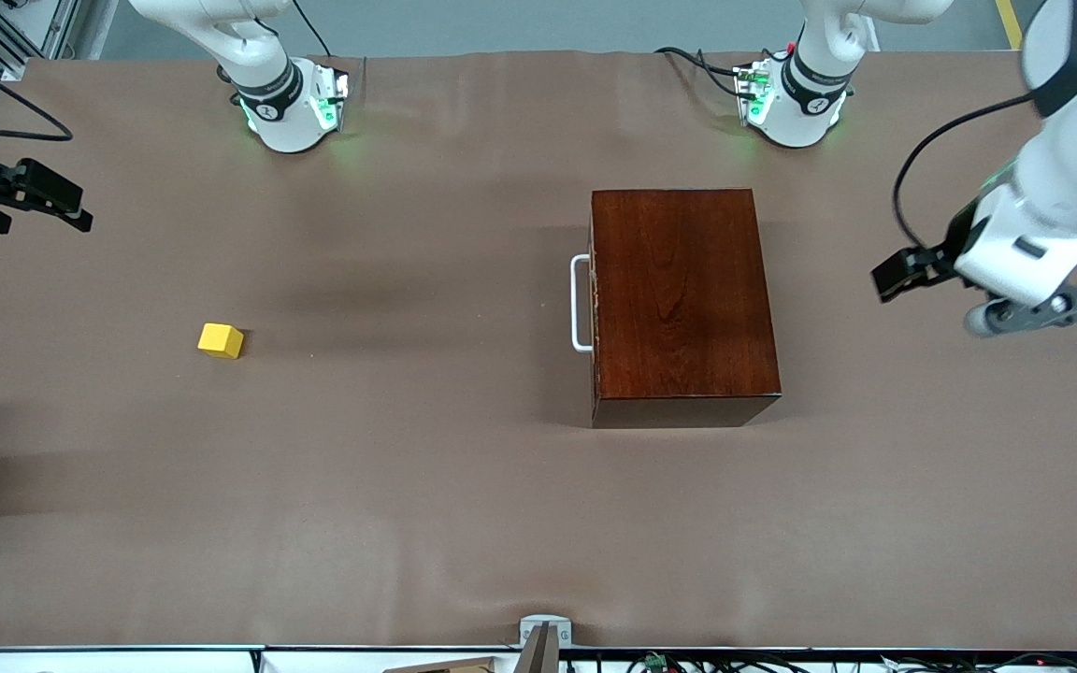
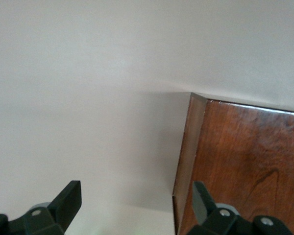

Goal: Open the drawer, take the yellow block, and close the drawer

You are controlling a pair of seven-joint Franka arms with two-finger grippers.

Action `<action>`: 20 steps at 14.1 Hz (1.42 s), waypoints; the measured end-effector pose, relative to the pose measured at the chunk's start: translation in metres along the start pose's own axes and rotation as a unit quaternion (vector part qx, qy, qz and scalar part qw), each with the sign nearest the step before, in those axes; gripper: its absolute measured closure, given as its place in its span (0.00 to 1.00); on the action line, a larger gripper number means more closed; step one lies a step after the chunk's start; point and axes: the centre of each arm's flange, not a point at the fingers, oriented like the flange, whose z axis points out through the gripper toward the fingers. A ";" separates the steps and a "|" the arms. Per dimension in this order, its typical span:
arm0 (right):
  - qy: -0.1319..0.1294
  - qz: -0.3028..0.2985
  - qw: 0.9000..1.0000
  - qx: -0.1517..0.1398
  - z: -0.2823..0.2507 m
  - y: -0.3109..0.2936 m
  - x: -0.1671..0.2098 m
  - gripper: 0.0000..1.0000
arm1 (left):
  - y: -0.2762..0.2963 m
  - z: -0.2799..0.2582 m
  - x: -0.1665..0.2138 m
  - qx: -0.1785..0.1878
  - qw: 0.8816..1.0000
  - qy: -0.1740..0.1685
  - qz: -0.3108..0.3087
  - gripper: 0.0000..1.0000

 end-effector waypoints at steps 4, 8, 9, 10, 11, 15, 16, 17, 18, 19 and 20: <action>0.000 0.000 1.000 0.000 0.000 0.000 0.000 0.00 | -0.025 -0.014 -0.004 -0.021 1.000 0.007 0.000 0.00; 0.000 0.000 1.000 0.000 0.000 0.000 0.000 0.00 | -0.029 -0.020 -0.007 -0.022 1.000 0.010 0.018 0.00; 0.000 0.000 1.000 0.000 0.000 0.000 0.000 0.00 | -0.036 -0.022 -0.008 -0.022 0.999 0.008 0.025 0.00; 0.000 0.000 1.000 0.000 0.000 0.000 0.000 0.00 | -0.047 -0.024 -0.008 -0.022 0.999 0.006 0.034 0.00; 0.000 0.000 1.000 0.000 0.000 0.000 0.000 0.00 | -0.059 -0.025 -0.008 -0.023 0.999 0.006 0.039 0.00; -0.001 0.001 1.000 0.000 0.000 0.001 0.000 0.00 | -0.075 -0.021 -0.016 -0.028 0.999 -0.005 0.047 0.00; -0.001 0.001 1.000 0.000 0.000 0.001 0.000 0.00 | -0.073 -0.020 -0.021 -0.028 0.998 -0.007 0.050 0.00; -0.001 0.001 1.000 0.000 0.000 0.001 0.000 0.00 | -0.069 -0.019 -0.025 -0.028 0.998 -0.009 0.055 0.00; -0.001 0.001 1.000 0.000 0.000 0.001 0.000 0.00 | -0.063 -0.020 -0.031 -0.028 0.998 -0.010 0.060 0.00; -0.001 0.002 1.000 0.000 0.000 0.002 0.000 0.00 | -0.057 -0.021 -0.036 -0.027 0.998 -0.010 0.064 0.00; -0.001 0.003 1.000 0.000 0.000 0.003 0.000 0.00 | -0.054 -0.022 -0.040 -0.027 0.997 -0.009 0.066 0.00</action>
